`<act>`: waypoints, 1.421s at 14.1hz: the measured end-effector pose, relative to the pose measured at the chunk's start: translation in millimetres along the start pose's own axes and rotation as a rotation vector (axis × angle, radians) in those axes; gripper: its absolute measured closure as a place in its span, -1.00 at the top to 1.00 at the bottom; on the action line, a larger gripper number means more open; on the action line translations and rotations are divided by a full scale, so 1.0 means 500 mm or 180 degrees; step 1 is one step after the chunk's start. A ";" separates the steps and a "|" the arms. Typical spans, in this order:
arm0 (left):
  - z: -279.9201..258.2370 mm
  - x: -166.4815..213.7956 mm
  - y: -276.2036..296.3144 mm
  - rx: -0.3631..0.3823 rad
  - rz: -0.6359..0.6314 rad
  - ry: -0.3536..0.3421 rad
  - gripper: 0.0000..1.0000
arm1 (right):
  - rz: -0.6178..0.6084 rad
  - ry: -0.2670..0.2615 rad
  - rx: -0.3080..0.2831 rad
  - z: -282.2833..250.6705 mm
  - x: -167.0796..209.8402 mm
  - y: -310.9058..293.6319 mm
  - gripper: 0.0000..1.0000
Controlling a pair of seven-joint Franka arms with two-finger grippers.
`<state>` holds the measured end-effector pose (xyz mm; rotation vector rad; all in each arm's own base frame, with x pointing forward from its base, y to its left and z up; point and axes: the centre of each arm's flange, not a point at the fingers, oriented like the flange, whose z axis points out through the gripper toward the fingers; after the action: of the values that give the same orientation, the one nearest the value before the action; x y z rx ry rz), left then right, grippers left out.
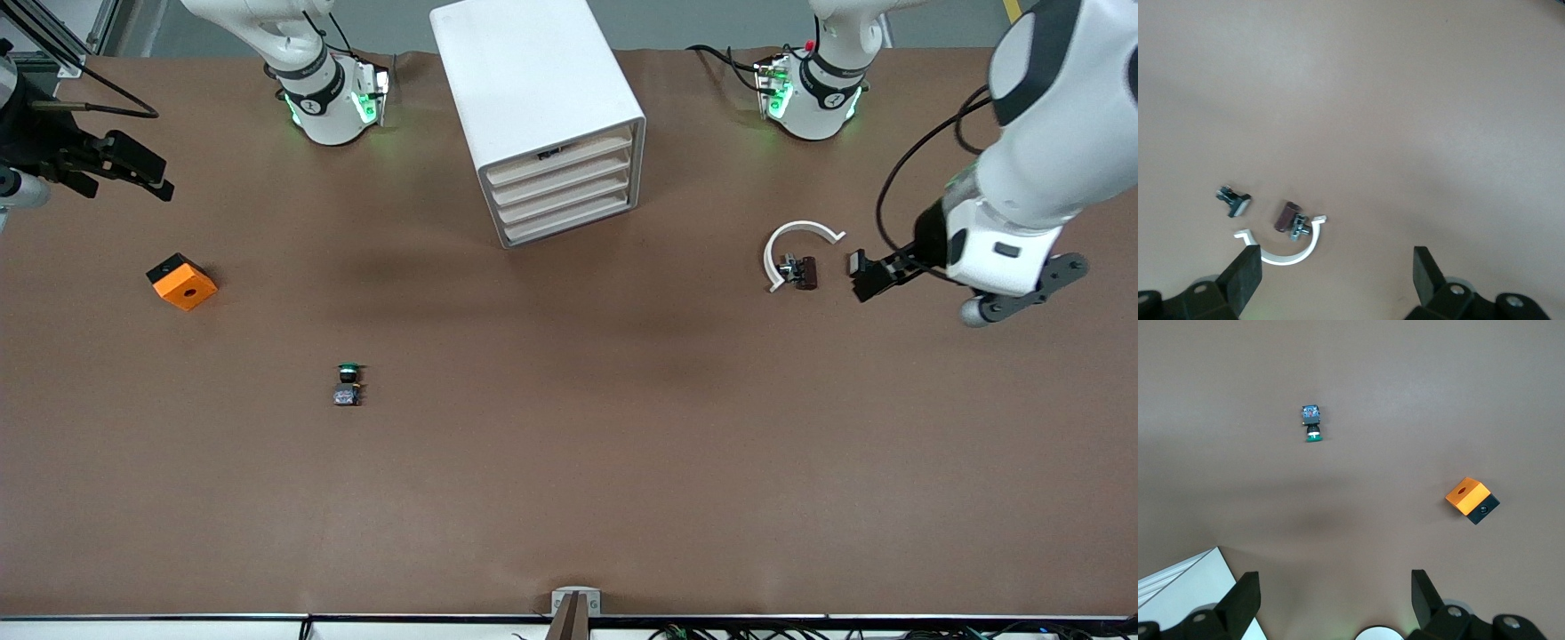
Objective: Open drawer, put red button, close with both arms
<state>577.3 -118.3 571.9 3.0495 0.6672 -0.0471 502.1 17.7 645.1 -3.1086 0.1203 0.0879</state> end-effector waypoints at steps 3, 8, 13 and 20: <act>-0.050 0.006 -0.074 0.0096 0.0394 0.0019 1.00 | 0.0000 -0.0007 -0.0001 0.001 0.000 0.000 1.00; -0.116 0.010 -0.203 0.0156 0.0793 -0.0030 1.00 | 0.0000 -0.0006 -0.0001 0.000 0.000 0.000 1.00; -0.135 -0.019 -0.221 0.0148 0.0896 -0.0097 1.00 | 0.0000 -0.0006 -0.0002 0.000 0.000 0.000 1.00; -0.150 -0.063 -0.206 0.0163 0.0980 -0.0059 1.00 | 0.0185 0.0017 0.0001 -0.018 0.001 0.061 1.00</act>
<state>507.5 -35.8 646.8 3.1564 0.1924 -0.0884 500.7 -13.2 653.4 -3.1057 0.2108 0.0809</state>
